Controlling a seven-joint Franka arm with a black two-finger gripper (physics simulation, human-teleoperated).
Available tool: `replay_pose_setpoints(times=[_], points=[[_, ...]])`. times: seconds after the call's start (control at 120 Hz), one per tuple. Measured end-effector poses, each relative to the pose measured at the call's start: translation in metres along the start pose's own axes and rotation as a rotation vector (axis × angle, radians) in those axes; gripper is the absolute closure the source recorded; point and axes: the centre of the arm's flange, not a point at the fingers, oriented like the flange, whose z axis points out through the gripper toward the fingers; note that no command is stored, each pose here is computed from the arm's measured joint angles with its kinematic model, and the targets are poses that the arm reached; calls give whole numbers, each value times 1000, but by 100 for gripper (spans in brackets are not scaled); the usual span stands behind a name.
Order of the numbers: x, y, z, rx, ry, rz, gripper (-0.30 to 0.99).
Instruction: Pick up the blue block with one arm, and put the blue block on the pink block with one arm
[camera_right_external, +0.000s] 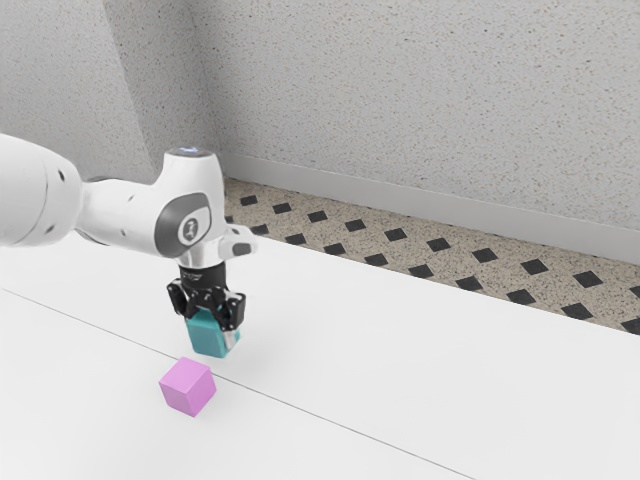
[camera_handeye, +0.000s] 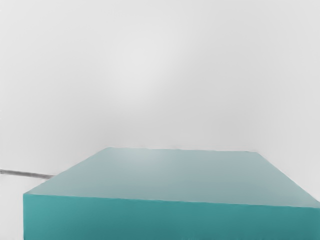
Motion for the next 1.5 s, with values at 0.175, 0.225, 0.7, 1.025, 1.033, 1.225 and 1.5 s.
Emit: replay_pose_setpoints(times=[0.175, 0.225, 0.7, 1.025, 1.033, 1.225, 1.5], points=[[-14, -6, -2, -11, -7, 37, 38], [-19, -9, -3, -17, -9, 49, 38], [-43, -24, -2, -4, -50, 128, 38], [-50, -30, 4, -8, -97, 133, 38], [-50, -31, 4, -8, -98, 133, 38], [-52, -34, 6, -9, -120, 130, 38], [-52, -36, 6, -17, -133, 130, 14]])
